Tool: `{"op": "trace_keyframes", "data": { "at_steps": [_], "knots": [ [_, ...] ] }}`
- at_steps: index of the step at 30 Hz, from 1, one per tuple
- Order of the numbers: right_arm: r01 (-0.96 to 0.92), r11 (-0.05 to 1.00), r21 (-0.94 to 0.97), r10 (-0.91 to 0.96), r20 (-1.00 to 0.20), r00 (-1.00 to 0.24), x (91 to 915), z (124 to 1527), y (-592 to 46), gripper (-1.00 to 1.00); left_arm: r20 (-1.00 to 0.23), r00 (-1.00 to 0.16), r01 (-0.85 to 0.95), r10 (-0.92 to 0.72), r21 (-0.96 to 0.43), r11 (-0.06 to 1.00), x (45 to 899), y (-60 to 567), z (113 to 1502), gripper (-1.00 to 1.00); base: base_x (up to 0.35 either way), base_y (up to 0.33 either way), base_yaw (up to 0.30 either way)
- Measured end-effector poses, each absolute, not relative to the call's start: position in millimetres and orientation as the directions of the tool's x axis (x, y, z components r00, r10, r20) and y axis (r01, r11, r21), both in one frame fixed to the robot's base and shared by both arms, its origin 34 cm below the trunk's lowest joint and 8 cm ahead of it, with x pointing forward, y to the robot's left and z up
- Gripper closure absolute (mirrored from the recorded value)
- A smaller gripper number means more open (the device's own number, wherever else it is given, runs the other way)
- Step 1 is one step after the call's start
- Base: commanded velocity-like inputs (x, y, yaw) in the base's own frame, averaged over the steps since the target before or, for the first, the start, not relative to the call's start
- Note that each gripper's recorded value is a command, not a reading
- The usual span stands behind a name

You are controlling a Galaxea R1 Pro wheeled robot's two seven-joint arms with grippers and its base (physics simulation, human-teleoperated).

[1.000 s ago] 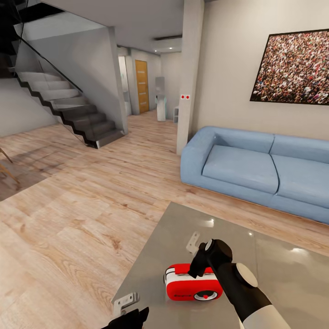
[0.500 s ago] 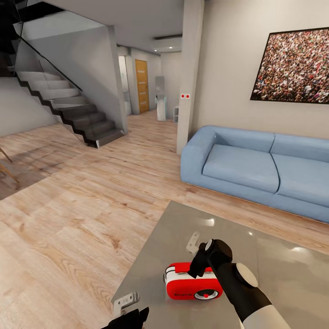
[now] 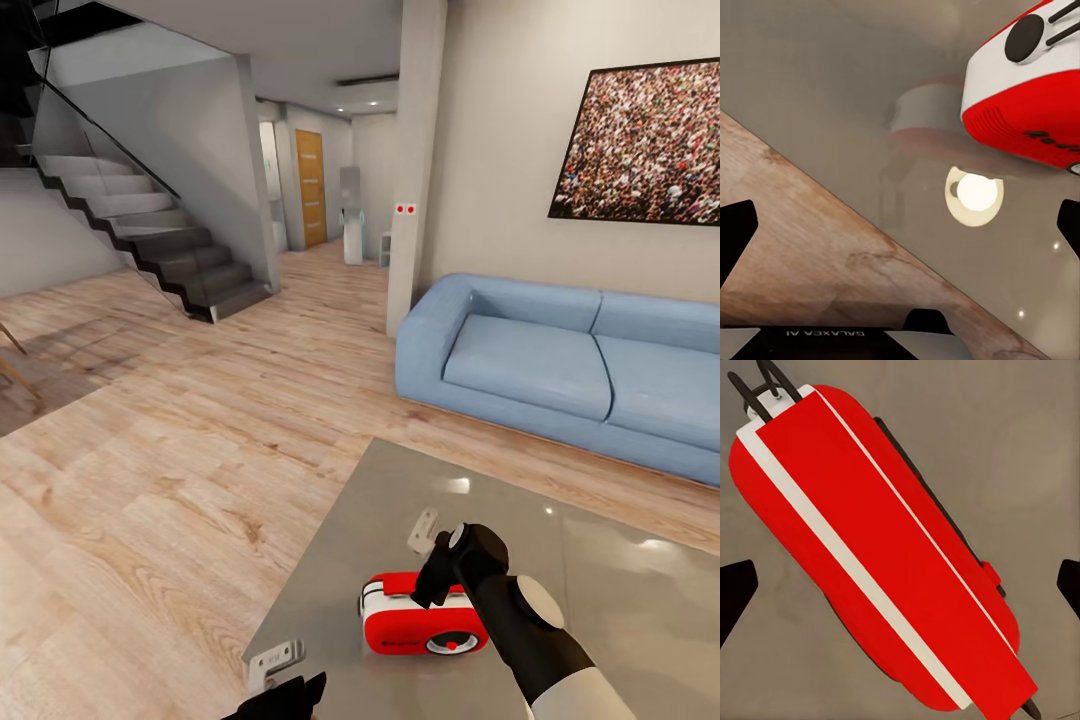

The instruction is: Turn on the radio receiver that's on the table in the living room.

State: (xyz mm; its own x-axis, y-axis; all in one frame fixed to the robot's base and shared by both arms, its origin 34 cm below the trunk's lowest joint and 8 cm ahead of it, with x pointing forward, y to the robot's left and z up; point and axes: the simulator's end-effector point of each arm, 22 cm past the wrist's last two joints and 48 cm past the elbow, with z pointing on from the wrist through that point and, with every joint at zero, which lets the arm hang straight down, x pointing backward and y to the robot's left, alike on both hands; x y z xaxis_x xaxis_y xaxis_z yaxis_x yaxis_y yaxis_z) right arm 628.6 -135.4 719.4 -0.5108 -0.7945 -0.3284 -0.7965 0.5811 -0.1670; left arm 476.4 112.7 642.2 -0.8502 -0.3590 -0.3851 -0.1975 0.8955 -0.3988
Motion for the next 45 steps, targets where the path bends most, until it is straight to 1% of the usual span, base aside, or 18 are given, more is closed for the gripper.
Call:
{"op": "trace_keyframes", "data": {
  "at_steps": [45],
  "knots": [
    [-0.796,0.582,-0.168,-0.794,-0.328,-0.511,628,693,-136,-1.00,-0.386,-0.850,-0.197,-0.359,-0.399,0.896,476,113,616,-1.00,0.000,0.000,0.000]
  ]
}}
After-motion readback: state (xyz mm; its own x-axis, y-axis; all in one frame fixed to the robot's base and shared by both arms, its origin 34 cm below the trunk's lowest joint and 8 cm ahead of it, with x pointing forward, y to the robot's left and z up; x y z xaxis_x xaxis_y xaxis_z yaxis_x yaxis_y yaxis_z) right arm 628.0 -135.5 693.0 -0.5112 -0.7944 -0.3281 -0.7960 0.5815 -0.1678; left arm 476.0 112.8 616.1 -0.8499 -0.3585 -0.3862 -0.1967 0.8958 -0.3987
